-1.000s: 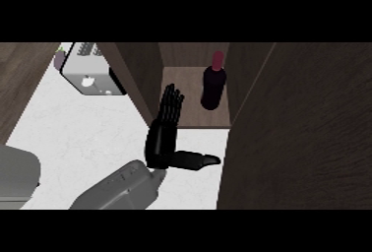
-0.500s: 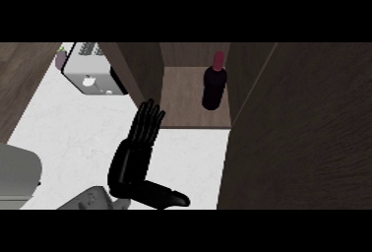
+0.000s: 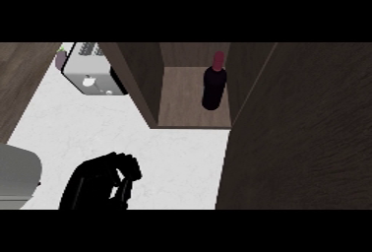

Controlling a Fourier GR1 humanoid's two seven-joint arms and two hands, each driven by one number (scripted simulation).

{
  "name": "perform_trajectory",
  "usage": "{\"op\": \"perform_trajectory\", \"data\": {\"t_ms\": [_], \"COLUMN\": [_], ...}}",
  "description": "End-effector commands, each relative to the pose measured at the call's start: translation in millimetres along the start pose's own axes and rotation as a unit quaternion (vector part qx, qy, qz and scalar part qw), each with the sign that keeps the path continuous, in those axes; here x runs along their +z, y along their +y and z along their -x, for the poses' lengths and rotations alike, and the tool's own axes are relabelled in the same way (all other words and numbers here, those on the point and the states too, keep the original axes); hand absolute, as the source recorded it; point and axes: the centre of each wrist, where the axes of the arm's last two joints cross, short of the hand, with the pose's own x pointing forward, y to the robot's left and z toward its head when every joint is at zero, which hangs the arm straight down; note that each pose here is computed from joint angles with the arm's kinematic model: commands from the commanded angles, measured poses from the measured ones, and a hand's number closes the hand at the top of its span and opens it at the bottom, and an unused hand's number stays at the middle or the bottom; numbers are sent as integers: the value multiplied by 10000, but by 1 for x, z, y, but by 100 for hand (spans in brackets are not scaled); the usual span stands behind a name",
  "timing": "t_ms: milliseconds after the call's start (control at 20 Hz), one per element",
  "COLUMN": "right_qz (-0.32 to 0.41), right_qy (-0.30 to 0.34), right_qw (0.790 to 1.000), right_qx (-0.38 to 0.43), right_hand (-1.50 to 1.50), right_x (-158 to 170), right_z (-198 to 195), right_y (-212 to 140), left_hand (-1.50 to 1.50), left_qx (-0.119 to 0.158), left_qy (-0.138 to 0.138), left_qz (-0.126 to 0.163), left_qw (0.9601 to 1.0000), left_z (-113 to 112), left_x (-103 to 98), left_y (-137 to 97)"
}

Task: Pick up the wine, place it into the cabinet and close the cabinet

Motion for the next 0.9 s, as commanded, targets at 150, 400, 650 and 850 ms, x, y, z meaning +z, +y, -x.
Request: {"op": "perform_trajectory", "data": {"t_ms": [150, 400, 650, 850], "right_qz": [-827, -1373, -1916, -2017], "right_qy": [-350, -370, 76, 113], "right_qw": [9947, 9875, 9790, 9775], "right_qx": [-509, -685, -690, -611], "right_hand": [150, 150, 150, 150], "right_x": [19, -3, -24, -37], "right_z": [-27, -31, -37, -33], "right_y": [40, 72, 105, 131], "left_hand": [150, -150, -150, -150], "left_qx": [-65, -88, -14, -95], "left_qy": [50, -191, -404, -368], "left_qz": [-246, -412, -654, -857], "left_qw": [9997, 9989, 9970, 9956], "left_z": [-33, -54, -65, -86], "left_x": [33, 47, 58, 69], "left_y": [33, 62, 86, 99]}}
